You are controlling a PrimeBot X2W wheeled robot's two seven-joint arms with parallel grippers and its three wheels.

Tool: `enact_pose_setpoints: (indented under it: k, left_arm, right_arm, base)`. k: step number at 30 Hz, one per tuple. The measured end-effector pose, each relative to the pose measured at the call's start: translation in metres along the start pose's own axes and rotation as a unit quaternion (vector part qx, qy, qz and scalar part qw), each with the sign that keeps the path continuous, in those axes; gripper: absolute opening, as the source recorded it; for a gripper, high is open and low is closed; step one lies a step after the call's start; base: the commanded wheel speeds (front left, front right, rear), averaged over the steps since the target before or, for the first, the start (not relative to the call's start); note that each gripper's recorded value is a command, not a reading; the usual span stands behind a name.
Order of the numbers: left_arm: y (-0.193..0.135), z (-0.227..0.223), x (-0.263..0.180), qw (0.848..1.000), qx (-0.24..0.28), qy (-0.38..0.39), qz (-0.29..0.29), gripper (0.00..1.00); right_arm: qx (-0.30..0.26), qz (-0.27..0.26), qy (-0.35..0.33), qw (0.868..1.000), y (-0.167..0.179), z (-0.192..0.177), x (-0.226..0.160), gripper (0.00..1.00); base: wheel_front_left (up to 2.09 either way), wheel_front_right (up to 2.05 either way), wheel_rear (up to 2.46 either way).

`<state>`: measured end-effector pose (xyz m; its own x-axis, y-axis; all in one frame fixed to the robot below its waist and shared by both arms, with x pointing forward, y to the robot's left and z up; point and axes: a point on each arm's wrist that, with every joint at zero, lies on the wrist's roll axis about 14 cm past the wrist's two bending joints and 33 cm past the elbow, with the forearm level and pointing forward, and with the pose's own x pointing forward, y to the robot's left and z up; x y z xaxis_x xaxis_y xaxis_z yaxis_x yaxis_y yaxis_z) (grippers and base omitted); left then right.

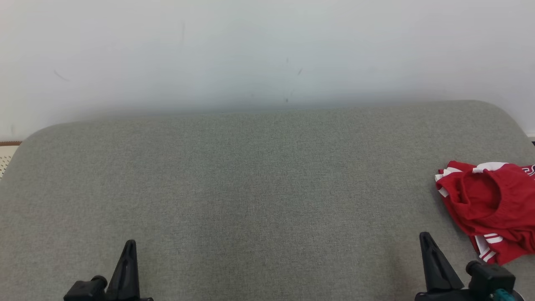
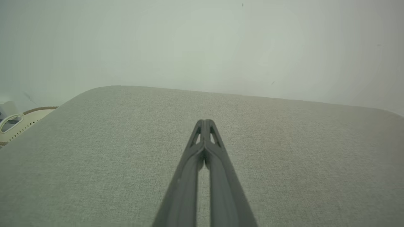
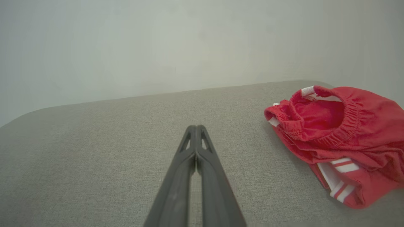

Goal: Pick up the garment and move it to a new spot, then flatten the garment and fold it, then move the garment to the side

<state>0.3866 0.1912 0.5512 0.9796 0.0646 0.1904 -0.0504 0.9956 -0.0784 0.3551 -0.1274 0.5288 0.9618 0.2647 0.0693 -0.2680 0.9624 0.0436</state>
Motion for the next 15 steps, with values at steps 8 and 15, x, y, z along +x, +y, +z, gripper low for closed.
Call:
enact_pose_setpoints:
  k: [8,15]
  left_arm:
    - [-0.003,-0.013,0.005,0.996,-0.081,0.028,0.003,0.00]
    - [-0.012,-0.017,0.012,0.987,-0.153,0.040,0.001,0.00]
  right_arm:
    - [0.070,-0.038,0.017,0.997,-0.025,-0.007,0.007,0.00]
    - [0.128,-0.066,0.022,0.989,-0.044,-0.010,0.013,0.00]
  base:
    - [0.00,0.00,0.00]
    - [0.00,0.00,0.00]
